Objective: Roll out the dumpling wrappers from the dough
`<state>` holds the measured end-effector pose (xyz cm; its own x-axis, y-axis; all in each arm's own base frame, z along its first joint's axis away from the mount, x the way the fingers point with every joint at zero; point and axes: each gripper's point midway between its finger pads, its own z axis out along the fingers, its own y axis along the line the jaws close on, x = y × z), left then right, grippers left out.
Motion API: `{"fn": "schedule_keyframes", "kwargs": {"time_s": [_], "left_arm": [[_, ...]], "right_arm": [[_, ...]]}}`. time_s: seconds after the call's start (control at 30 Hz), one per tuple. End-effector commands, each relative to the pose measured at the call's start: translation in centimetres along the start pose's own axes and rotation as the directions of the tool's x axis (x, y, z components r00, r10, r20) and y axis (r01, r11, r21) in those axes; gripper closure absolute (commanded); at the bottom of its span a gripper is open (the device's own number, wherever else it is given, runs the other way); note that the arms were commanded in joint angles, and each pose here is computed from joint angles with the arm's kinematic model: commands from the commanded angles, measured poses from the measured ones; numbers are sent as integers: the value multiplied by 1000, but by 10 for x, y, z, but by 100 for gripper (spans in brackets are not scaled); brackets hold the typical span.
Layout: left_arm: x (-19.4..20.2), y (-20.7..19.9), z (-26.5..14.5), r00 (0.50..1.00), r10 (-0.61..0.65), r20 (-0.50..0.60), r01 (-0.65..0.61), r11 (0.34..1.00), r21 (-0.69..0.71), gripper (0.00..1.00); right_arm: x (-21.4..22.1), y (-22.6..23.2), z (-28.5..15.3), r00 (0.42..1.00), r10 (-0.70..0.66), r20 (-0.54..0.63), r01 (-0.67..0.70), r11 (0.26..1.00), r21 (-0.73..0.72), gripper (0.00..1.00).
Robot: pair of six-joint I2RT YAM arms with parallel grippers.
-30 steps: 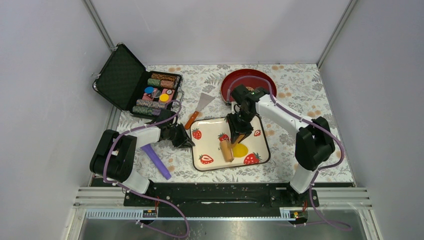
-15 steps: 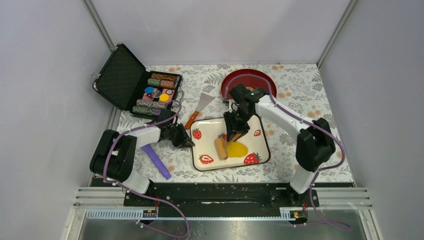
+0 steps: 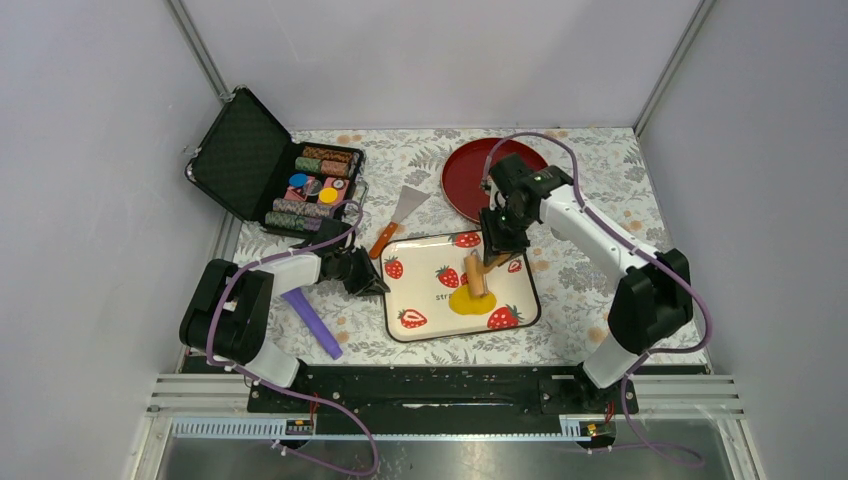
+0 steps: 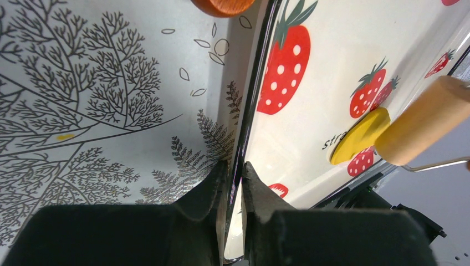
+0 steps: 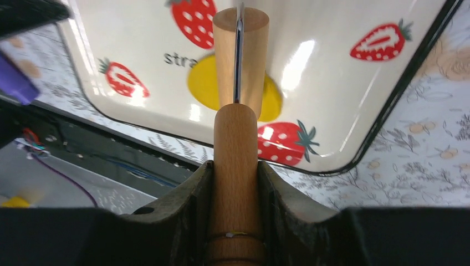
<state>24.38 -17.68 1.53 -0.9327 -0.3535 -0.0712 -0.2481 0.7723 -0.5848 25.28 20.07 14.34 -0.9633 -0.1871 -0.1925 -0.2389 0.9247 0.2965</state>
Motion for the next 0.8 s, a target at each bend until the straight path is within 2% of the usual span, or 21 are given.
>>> {"fn": "schedule_keyframes", "kwargs": {"time_s": [0.0, 0.5, 0.77], "left_arm": [[11, 68, 6, 999, -51, 12, 52, 964, -260, 100], [10, 68, 6, 999, -51, 15, 53, 964, -260, 100], [10, 68, 6, 999, -51, 15, 53, 964, -260, 100]], "right_arm": [[23, -25, 8, 996, -6, -86, 15, 995, 102, 100], [56, -59, 26, 983, 48, -176, -15, 982, 187, 100], [53, -67, 16, 982, 138, -129, -125, 987, 104, 100]]}}
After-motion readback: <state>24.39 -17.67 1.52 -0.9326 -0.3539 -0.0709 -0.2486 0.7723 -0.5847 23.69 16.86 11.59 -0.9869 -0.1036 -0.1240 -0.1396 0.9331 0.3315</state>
